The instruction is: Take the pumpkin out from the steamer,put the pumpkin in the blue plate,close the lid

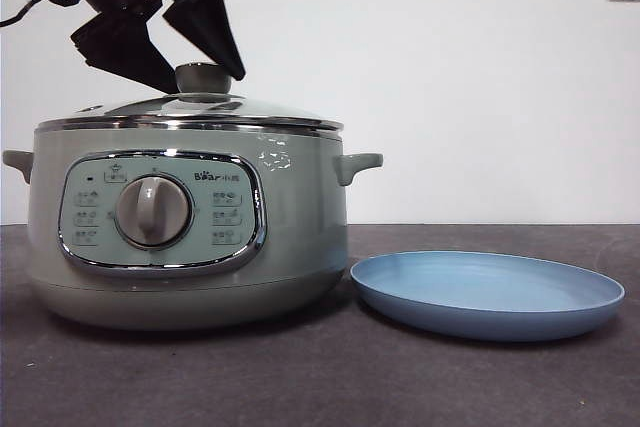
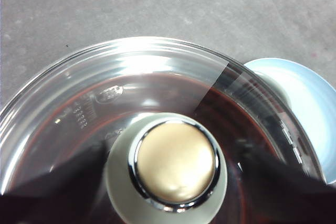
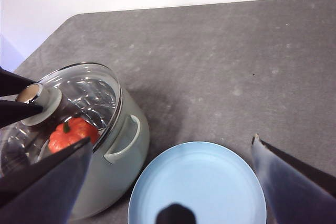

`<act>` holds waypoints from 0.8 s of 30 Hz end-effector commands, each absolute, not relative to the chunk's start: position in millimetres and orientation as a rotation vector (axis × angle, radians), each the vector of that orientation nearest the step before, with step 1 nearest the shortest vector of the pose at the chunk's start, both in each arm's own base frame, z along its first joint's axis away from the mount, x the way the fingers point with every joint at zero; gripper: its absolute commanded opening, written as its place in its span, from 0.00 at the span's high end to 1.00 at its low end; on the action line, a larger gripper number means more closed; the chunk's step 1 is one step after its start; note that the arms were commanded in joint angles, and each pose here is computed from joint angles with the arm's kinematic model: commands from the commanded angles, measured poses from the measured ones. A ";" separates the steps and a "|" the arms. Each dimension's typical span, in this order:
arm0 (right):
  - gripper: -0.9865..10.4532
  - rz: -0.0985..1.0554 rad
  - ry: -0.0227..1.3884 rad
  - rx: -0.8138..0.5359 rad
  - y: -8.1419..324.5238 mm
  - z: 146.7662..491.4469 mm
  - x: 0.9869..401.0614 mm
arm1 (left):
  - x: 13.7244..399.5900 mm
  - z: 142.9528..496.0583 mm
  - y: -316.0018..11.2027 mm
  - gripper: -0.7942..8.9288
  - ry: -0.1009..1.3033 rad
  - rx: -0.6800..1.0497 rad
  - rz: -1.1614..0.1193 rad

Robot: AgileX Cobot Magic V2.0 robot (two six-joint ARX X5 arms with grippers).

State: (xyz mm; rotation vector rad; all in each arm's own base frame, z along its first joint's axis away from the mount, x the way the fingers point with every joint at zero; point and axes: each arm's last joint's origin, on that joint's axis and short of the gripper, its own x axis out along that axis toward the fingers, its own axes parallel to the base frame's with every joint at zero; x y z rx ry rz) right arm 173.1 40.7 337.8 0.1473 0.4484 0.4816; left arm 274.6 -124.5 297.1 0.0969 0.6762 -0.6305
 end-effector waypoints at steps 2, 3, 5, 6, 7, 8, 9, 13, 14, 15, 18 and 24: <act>0.47 0.481 0.442 0.142 41.0 338.3 173.5 | 274.0 296.4 -125.5 0.85 0.670 0.136 -0.647; 0.47 0.481 0.442 0.142 41.0 338.3 173.5 | 274.0 296.4 -125.5 0.90 0.671 0.136 -0.647; 0.47 0.481 0.442 0.142 40.9 338.3 173.6 | 274.0 296.5 -125.5 0.93 0.670 0.136 -0.647; 0.47 0.481 0.442 0.142 40.9 338.3 173.5 | 274.1 296.6 -125.4 0.93 0.669 0.136 -0.647; 0.47 0.481 0.442 0.142 40.9 338.3 173.6 | 274.4 297.1 -125.5 0.93 0.662 0.135 -0.647; 0.47 0.481 0.442 0.142 40.9 338.3 173.5 | 274.8 297.9 -125.7 0.93 0.653 0.135 -0.647; 0.47 0.481 0.442 0.142 40.9 338.3 173.6 | 274.9 299.0 -125.7 0.93 0.643 0.134 -0.648; 0.47 0.487 0.434 0.129 41.1 338.7 173.7 | 271.8 310.2 -124.2 0.93 0.573 0.128 -0.647; 0.47 0.492 0.429 0.123 41.2 339.0 173.7 | 269.7 315.3 -122.8 0.93 0.546 0.125 -0.646; 0.47 0.496 0.426 0.121 41.5 339.3 173.8 | 267.5 320.1 -121.9 0.93 0.520 0.123 -0.646; 0.47 0.521 0.416 0.111 46.0 340.8 175.6 | 255.8 338.9 -116.8 0.93 0.430 0.114 -0.644; 0.47 0.617 0.452 0.088 68.9 343.4 188.1 | 218.3 378.0 -96.6 0.93 0.271 0.122 -0.512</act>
